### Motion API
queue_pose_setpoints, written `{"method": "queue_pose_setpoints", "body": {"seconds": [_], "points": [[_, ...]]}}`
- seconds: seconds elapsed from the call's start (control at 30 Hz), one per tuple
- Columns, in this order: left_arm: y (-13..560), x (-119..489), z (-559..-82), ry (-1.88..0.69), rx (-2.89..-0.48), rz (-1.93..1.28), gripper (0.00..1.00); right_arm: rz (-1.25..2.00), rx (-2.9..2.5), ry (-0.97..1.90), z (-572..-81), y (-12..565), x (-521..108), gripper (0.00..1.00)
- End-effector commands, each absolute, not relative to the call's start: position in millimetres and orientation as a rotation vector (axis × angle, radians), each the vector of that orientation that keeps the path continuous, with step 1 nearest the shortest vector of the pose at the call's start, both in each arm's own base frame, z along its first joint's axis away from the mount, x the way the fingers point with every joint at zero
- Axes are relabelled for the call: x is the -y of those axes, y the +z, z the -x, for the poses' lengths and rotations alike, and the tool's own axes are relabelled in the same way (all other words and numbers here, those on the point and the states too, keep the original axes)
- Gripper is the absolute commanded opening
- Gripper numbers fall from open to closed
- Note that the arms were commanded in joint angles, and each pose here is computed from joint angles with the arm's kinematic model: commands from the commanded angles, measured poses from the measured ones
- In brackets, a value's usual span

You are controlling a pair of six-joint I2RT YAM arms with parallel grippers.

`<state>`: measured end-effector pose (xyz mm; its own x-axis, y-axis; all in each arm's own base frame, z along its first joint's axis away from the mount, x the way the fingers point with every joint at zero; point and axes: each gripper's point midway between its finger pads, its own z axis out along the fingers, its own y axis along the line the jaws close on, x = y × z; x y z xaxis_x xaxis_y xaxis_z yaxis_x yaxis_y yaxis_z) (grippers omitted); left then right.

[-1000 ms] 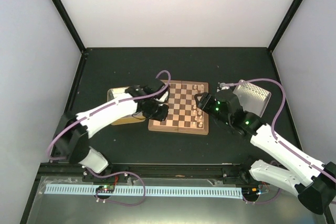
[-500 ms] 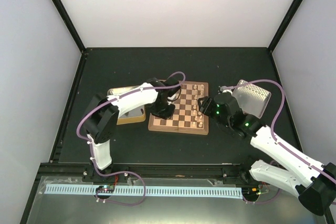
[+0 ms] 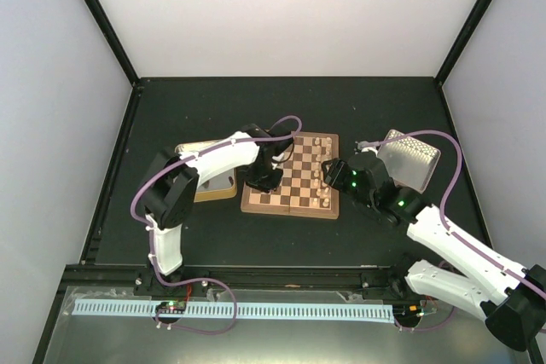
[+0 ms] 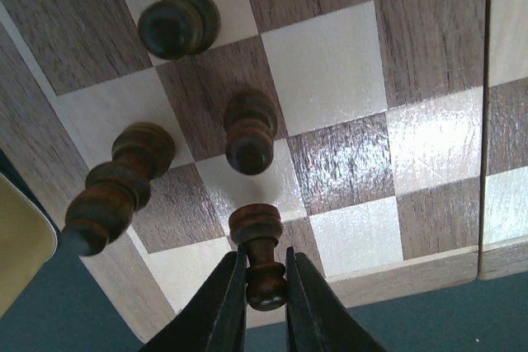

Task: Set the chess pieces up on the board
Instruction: Place the chess piece on the chessboard.

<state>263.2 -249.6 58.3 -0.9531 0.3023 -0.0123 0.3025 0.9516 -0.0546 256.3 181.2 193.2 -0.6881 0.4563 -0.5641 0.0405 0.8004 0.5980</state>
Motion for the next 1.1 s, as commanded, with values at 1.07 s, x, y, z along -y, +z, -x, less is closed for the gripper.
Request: {"method": "queue_pose_setpoints", "body": {"seconds": [1.07], "points": [[155, 236, -278, -0.266, -2.814, -0.361, 0.51, -0.276, -2.240, 0.728, -246, 186, -176, 0.67]]}}
